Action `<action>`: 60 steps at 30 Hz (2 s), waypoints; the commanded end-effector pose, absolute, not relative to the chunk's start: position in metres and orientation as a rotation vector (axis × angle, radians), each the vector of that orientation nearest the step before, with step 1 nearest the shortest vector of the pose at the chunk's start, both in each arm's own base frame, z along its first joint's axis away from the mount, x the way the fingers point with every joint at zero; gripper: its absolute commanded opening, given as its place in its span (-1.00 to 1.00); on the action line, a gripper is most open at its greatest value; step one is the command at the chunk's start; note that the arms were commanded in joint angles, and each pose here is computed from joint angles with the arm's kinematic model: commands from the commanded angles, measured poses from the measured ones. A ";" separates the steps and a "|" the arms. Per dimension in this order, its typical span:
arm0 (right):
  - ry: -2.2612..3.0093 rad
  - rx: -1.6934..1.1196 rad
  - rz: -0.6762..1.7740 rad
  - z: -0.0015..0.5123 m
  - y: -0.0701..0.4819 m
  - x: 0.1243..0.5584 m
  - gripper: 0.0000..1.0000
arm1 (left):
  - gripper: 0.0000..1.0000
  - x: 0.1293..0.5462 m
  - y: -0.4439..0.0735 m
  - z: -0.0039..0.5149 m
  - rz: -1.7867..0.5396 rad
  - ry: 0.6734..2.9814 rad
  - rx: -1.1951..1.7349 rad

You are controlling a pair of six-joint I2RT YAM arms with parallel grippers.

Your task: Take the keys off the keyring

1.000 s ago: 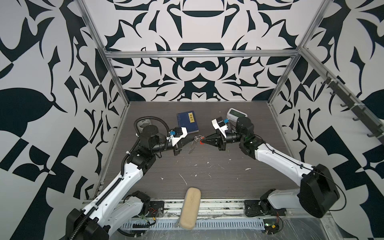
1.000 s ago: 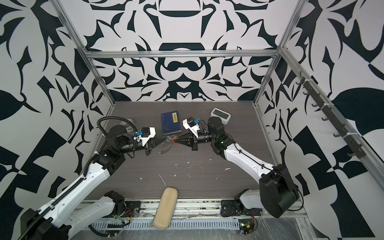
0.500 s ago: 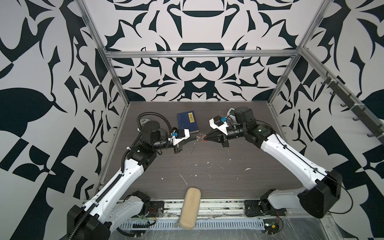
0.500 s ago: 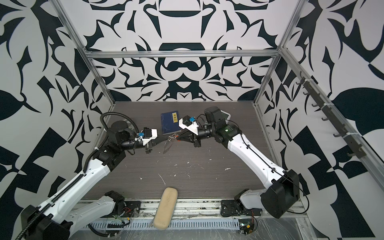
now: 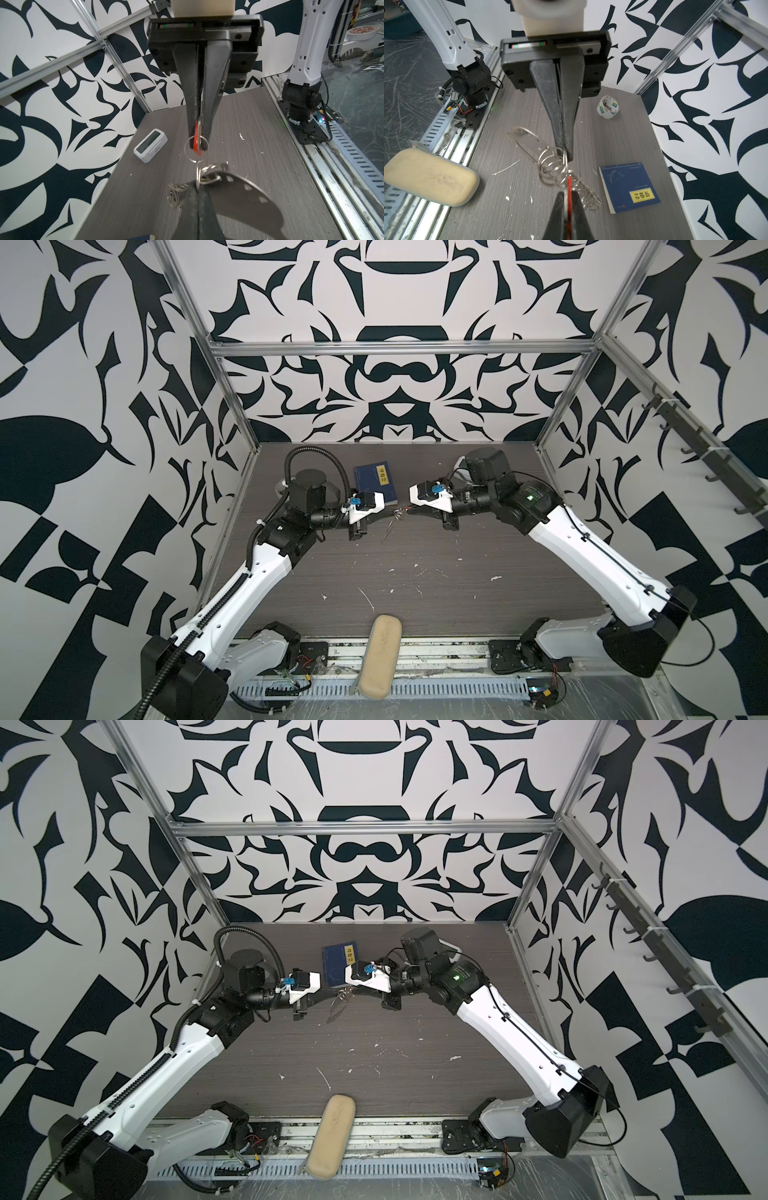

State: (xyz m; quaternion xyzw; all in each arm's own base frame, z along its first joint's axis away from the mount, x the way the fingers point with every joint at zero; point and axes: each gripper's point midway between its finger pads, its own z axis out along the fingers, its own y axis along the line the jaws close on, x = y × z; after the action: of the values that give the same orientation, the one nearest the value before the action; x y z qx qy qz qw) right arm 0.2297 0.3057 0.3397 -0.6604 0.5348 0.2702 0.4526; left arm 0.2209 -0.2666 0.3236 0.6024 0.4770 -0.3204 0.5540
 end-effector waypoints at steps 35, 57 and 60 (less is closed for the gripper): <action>1.184 -1.780 0.564 0.390 0.331 0.240 -1.00 | -1.00 0.220 -0.275 0.345 -0.679 0.906 1.529; 1.243 -1.721 0.365 0.379 0.333 0.272 -0.96 | -1.00 0.239 -0.282 0.367 -0.708 0.872 1.328; 1.233 -1.709 0.264 0.385 0.330 0.285 -0.93 | -1.00 0.250 -0.286 0.379 -0.693 0.842 1.283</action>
State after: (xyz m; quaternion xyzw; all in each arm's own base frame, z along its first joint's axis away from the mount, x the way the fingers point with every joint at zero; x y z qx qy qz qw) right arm 0.2674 0.3276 0.3639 -0.7111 0.5210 0.1607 0.4440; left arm 0.2522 -0.2801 0.3465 0.5781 0.4243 -0.3080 0.6252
